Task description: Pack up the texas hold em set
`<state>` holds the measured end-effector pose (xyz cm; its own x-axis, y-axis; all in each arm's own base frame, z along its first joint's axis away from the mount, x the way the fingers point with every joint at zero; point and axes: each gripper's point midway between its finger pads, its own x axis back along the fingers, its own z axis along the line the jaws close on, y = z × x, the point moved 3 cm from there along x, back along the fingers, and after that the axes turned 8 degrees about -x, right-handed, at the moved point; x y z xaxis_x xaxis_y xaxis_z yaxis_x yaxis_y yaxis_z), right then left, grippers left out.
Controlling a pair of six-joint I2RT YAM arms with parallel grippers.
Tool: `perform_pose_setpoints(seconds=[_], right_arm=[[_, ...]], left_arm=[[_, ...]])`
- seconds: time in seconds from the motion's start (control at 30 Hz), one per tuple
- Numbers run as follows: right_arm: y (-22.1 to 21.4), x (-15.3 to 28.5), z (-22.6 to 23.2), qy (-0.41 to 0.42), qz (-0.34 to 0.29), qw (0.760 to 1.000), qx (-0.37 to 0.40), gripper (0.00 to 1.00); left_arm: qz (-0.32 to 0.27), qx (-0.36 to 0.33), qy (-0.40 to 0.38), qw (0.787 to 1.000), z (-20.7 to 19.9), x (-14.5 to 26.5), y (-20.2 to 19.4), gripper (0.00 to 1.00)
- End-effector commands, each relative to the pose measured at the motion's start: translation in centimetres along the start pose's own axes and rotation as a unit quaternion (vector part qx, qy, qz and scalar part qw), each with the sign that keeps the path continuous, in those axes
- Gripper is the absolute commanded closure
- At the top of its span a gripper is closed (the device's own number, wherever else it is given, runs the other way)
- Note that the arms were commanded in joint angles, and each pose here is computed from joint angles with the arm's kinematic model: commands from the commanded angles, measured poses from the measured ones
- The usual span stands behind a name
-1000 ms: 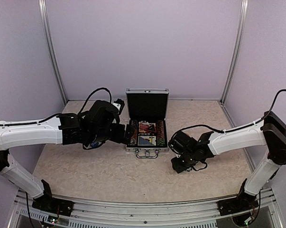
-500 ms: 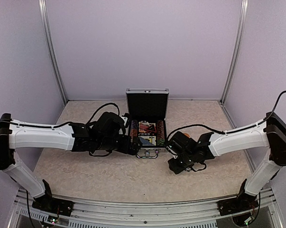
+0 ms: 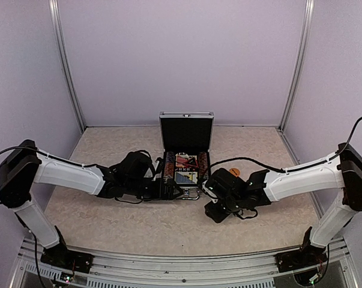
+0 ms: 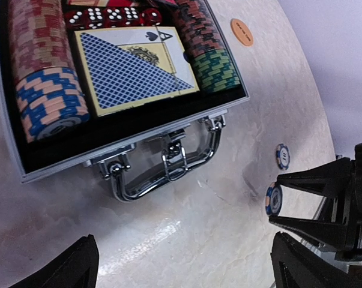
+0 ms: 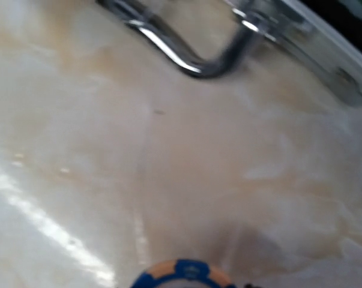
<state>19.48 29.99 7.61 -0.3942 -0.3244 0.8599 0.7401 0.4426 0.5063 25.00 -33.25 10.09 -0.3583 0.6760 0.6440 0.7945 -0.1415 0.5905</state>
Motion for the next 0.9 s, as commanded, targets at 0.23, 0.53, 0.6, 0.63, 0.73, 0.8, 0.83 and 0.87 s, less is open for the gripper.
perform_pose_setpoints(seconds=[0.23, 0.53, 0.6, 0.63, 0.73, 0.8, 0.83, 0.87], right_arm=[[2.5, 1.5, 3.8, 0.04, -0.049, 0.997, 0.041, 0.59], [2.9, 2.0, 5.4, 0.053, -0.058, 0.995, 0.058, 0.59], [2.9, 2.1, 5.7, 0.055, -0.058, 0.995, 0.063, 0.59], [2.9, 2.1, 5.8, 0.056, -0.058, 0.995, 0.064, 0.6], [2.9, 2.2, 6.2, 0.059, -0.059, 0.994, 0.068, 0.6], [3.0, 2.3, 6.4, 0.06, -0.06, 0.994, 0.069, 0.6], [3.0, 2.3, 6.5, 0.061, -0.059, 0.994, 0.071, 0.59], [3.0, 2.3, 6.6, 0.062, -0.06, 0.994, 0.071, 0.6]], left_arm=[[0.016, 0.08, -0.142, 0.986, -2.4, -1.6, -1.1, 0.01], [0.025, 0.095, -0.191, 0.977, -3.8, -1.6, -1.7, 0.05], [0.027, 0.098, -0.2, 0.975, -4.0, -1.7, -1.8, 0.06], [0.028, 0.099, -0.205, 0.973, -4.1, -1.8, -1.8, 0.07], [0.032, 0.103, -0.216, 0.97, -4.3, -2.1, -2.1, 0.09], [0.035, 0.104, -0.223, 0.969, -4.4, -2.3, -2.3, 0.1], [0.037, 0.105, -0.226, 0.968, -4.4, -2.5, -2.4, 0.1], [0.038, 0.104, -0.231, 0.967, -4.6, -2.5, -2.5, 0.11]])
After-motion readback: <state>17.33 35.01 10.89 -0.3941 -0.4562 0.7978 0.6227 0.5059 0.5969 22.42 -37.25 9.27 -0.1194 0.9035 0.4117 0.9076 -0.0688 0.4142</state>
